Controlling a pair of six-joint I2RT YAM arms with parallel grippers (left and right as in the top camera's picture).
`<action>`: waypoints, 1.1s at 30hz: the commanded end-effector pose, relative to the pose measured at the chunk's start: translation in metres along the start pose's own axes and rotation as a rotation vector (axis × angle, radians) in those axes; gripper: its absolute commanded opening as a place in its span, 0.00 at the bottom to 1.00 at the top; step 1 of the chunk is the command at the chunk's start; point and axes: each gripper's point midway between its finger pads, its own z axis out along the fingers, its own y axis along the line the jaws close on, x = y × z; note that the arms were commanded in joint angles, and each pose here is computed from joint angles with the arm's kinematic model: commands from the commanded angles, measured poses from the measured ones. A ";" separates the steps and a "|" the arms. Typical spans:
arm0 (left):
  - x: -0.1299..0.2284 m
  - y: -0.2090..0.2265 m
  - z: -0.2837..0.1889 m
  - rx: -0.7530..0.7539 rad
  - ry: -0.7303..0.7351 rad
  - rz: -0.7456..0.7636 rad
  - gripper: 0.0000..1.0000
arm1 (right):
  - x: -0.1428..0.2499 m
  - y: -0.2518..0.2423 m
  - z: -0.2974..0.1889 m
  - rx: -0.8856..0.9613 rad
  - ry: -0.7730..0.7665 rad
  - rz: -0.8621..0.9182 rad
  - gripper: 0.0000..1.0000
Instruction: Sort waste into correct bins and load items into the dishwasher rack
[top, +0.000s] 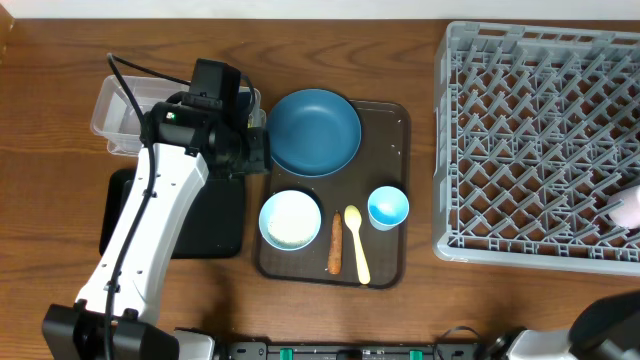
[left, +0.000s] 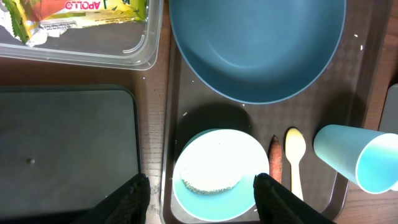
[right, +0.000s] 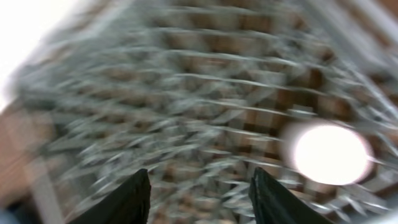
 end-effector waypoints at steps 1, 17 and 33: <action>0.000 0.004 0.000 -0.014 0.002 0.004 0.57 | 0.020 0.068 -0.012 -0.181 0.036 -0.176 0.53; 0.009 -0.026 0.001 0.105 0.041 0.028 0.58 | 0.169 0.185 0.017 -0.228 0.422 -0.707 0.61; 0.058 -0.135 0.059 0.179 0.167 0.352 0.64 | 0.178 0.188 0.024 -0.227 0.457 -0.722 0.70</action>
